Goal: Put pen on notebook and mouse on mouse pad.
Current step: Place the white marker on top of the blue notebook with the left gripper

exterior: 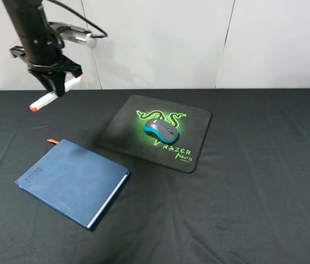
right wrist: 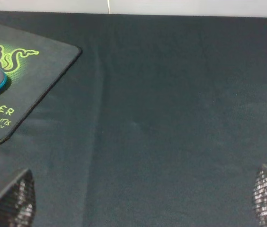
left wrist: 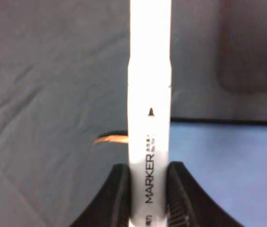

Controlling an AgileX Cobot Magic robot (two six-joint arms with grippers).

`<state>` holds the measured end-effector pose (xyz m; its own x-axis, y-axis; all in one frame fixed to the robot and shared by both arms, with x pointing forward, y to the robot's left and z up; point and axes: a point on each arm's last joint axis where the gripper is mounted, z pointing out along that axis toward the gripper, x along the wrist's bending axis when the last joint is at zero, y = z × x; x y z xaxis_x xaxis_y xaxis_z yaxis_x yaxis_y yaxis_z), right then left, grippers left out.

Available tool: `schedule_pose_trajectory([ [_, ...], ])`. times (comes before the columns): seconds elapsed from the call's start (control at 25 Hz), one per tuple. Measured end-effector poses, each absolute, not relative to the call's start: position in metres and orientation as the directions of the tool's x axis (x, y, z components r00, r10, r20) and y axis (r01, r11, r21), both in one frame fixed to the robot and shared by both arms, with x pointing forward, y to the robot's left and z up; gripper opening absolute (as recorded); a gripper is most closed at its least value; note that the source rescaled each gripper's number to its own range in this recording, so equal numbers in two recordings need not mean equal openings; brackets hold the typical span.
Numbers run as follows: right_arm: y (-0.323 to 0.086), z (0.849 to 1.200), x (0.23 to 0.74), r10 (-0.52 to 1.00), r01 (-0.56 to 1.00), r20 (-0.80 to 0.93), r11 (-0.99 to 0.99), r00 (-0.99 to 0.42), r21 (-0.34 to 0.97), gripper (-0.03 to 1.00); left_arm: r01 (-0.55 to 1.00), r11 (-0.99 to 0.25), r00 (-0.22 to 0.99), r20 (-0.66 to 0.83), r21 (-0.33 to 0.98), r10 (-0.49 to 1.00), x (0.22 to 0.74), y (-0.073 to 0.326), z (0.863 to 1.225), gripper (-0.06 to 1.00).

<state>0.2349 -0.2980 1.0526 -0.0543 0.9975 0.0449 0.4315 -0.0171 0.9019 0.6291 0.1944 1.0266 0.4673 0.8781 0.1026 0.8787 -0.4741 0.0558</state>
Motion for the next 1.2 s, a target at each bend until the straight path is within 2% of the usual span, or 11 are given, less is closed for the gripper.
schedule_pose_trajectory([
  [0.28, -0.298, 1.053, 0.235, 0.998, 0.432, 0.045, -0.017, -0.054, 0.902, 1.00, 0.746, -0.664, 0.657, 0.108, 0.049, 0.746, 0.611, 0.145, 1.028, 0.00],
  [0.6, -0.298, 1.053, 0.235, 0.998, 0.432, 0.045, -0.017, -0.054, 0.902, 1.00, 0.636, -0.770, 0.765, 0.090, 0.052, 0.638, 0.590, 0.100, 1.028, 0.00],
  [0.84, -0.298, 1.053, 0.235, 0.998, 0.432, 0.045, -0.017, -0.054, 0.902, 1.00, 0.620, -0.781, 0.782, 0.021, 0.076, 0.623, 0.583, 0.090, 1.028, 0.00],
  [1.2, -0.298, 1.053, 0.235, 0.998, 0.432, 0.045, -0.017, -0.054, 0.902, 1.00, 0.615, -0.786, 0.787, 0.008, 0.055, 0.617, 0.578, 0.092, 1.024, 0.00],
])
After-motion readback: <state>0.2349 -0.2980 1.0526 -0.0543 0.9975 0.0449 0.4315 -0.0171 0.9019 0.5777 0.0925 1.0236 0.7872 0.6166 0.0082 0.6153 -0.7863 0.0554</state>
